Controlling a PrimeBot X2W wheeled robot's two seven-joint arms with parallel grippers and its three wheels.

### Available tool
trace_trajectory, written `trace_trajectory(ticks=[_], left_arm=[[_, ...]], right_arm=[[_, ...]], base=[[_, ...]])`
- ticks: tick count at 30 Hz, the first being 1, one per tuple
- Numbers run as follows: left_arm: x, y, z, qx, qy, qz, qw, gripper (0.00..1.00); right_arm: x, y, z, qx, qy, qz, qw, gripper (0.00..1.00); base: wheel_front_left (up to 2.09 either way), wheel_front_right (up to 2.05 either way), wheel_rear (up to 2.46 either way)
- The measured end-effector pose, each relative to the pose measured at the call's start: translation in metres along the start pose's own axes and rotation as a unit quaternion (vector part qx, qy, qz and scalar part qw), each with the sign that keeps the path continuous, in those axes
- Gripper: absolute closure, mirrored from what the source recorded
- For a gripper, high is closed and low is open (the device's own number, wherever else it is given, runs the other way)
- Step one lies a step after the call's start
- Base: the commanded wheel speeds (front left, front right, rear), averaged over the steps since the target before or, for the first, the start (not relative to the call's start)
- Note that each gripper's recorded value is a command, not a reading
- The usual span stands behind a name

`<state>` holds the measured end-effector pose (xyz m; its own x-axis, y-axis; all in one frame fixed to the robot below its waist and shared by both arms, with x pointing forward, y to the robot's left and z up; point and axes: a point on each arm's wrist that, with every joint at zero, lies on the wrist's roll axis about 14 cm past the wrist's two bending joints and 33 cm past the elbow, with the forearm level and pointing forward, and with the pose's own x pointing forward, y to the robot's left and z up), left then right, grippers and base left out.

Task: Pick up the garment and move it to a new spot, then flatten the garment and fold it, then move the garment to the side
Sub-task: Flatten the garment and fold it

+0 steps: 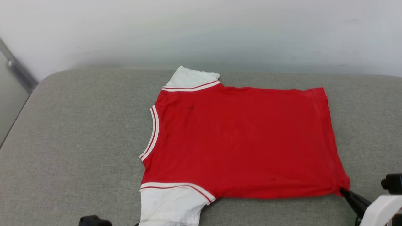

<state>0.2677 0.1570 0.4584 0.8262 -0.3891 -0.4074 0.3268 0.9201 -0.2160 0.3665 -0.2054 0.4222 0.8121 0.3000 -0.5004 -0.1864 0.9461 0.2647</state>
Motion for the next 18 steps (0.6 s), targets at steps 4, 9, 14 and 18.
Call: trace_trajectory(ticks=[4, 9, 14, 18], left_arm=[[-0.010, -0.004, -0.011, -0.028, 0.021, -0.002, 0.999, 1.00], [-0.018, -0.007, -0.022, -0.037, 0.051, -0.015, 0.998, 1.00], [-0.013, -0.005, -0.019, -0.036, 0.052, -0.018, 0.998, 1.00], [-0.006, 0.000, -0.005, -0.019, 0.029, -0.017, 0.999, 1.00]], right_arm=[[-0.017, -0.001, -0.017, 0.009, 0.022, -0.003, 1.000, 1.00], [-0.034, -0.002, -0.037, 0.033, 0.050, -0.009, 0.998, 1.00], [-0.039, 0.001, -0.033, 0.036, 0.049, -0.009, 0.998, 1.00], [-0.038, 0.004, -0.028, 0.053, 0.042, -0.005, 0.998, 1.00]], base=[[0.00, 0.00, 0.00], [0.00, 0.00, 0.00], [0.00, 0.00, 0.00], [0.00, 0.00, 0.00]])
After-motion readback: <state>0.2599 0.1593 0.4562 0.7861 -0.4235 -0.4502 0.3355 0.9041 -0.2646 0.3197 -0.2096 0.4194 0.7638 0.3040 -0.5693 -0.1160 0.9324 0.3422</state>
